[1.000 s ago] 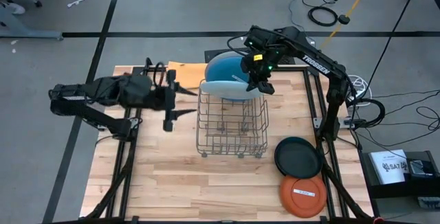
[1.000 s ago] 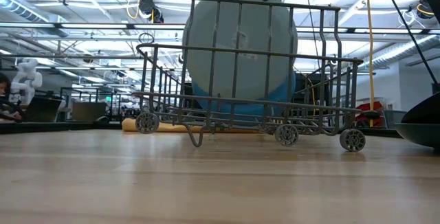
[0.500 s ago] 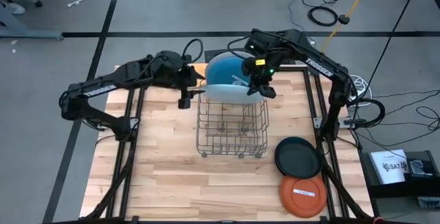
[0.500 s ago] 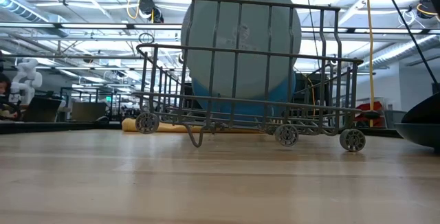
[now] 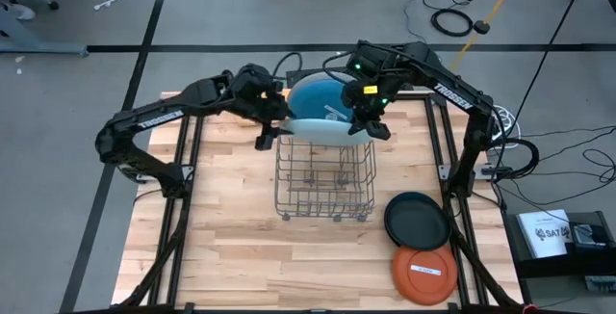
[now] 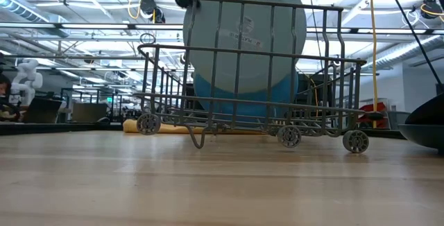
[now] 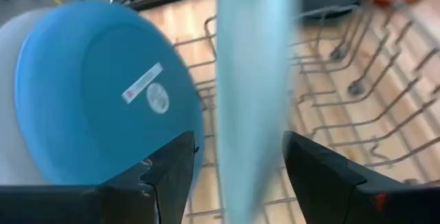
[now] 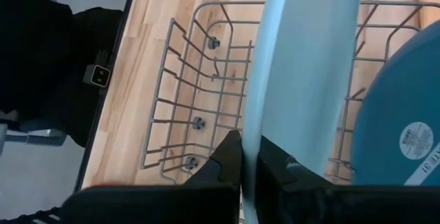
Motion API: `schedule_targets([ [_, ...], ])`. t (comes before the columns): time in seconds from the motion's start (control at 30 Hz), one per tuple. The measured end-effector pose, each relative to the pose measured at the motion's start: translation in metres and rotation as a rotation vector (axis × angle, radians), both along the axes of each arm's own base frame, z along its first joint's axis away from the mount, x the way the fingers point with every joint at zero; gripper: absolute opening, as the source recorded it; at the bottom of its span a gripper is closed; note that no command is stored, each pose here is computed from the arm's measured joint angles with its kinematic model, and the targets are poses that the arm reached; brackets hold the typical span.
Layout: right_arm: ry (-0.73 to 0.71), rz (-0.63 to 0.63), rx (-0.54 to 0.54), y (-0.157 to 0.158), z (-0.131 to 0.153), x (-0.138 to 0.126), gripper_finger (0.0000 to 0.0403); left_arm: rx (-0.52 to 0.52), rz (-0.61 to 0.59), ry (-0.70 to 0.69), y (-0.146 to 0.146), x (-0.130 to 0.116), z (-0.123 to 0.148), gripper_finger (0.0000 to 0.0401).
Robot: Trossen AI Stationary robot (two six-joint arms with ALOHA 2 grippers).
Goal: Sort dishes
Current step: Put the light blue plate into the dish rack
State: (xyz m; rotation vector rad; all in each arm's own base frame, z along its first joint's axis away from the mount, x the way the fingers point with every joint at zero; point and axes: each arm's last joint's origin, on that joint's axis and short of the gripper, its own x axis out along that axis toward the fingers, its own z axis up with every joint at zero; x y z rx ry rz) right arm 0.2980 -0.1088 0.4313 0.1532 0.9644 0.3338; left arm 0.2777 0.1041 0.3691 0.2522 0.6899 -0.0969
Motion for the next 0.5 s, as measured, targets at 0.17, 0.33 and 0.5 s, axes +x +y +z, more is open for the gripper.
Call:
schedule_targets([
  [0.17,0.009,0.008,-0.013,0.0054,-0.0003,0.0020,0.0004,0.032,-0.061,0.020,0.0021,0.0080,-0.0084,0.0161],
  [0.33,0.026,-0.009,-0.046,0.0075,-0.0007,0.0030,0.0021,0.046,-0.120,0.019,0.0032,0.0085,-0.0104,0.0033],
  [0.5,0.028,-0.016,-0.061,0.0092,-0.0001,0.0035,0.0039,0.007,-0.163,-0.007,0.0041,0.0080,-0.0098,0.0013],
])
